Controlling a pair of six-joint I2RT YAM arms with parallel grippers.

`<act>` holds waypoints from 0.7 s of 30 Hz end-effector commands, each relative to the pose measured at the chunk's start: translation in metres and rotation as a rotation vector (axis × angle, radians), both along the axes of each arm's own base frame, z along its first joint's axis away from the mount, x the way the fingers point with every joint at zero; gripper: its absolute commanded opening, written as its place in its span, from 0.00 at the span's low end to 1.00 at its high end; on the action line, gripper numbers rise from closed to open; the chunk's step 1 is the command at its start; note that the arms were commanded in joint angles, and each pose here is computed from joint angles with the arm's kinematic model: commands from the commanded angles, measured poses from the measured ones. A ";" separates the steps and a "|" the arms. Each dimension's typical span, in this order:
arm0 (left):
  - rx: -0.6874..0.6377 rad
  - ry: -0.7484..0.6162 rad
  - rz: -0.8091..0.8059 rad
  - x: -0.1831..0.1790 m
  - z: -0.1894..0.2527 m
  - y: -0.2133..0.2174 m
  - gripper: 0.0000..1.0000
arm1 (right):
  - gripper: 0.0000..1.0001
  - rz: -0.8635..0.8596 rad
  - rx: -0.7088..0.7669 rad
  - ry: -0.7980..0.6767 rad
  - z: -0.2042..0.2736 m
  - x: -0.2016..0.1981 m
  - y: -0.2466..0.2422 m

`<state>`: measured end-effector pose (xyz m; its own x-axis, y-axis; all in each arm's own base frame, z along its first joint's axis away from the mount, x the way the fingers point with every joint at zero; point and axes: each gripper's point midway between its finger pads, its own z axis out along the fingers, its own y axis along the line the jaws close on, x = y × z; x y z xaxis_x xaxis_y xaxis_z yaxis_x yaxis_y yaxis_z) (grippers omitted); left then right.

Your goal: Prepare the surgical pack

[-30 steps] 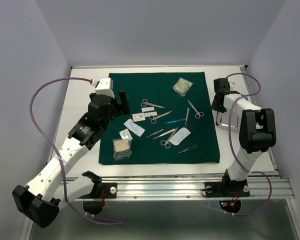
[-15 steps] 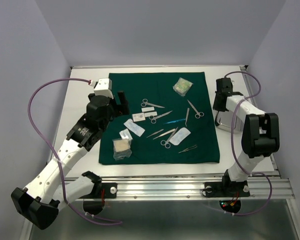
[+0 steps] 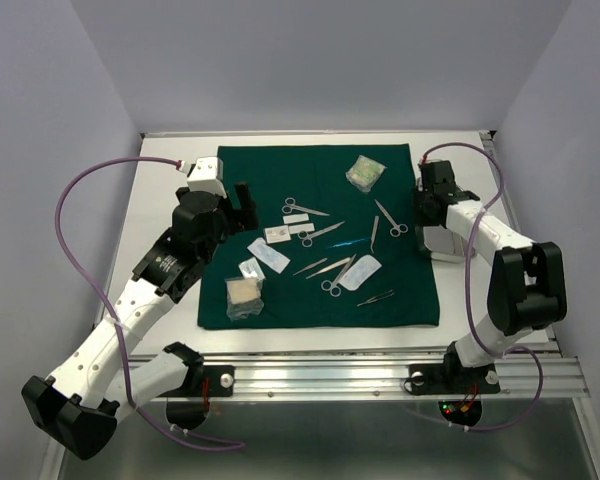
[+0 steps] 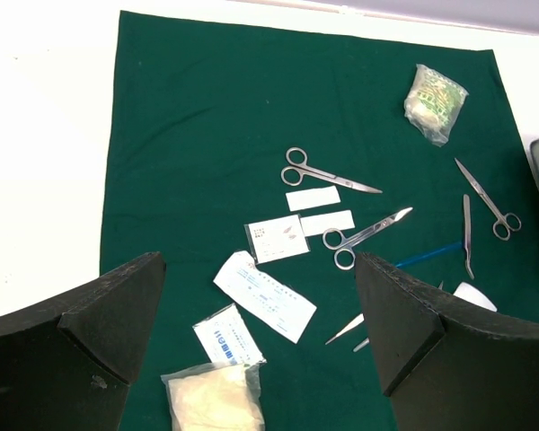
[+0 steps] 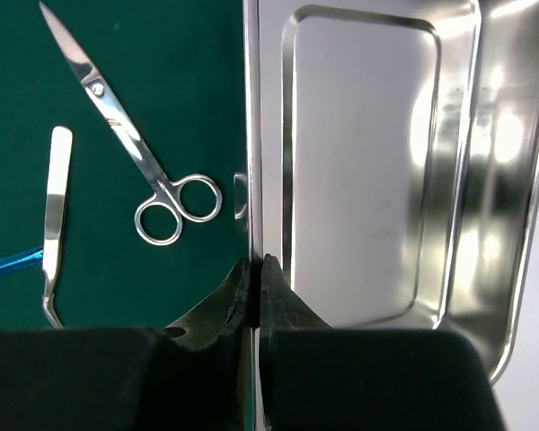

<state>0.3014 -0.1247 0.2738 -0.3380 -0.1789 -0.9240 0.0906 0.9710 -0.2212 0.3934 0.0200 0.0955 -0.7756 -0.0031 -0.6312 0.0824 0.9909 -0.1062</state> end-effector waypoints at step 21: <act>-0.001 -0.027 0.027 -0.005 0.006 0.010 0.99 | 0.45 0.097 -0.041 -0.114 0.021 0.019 0.028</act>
<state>0.2981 -0.1222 0.2734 -0.3417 -0.1798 -0.9225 0.0853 0.9716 -0.2209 0.3925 0.0347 0.0775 -0.7806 -0.1075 -0.6158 0.0026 0.9845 -0.1752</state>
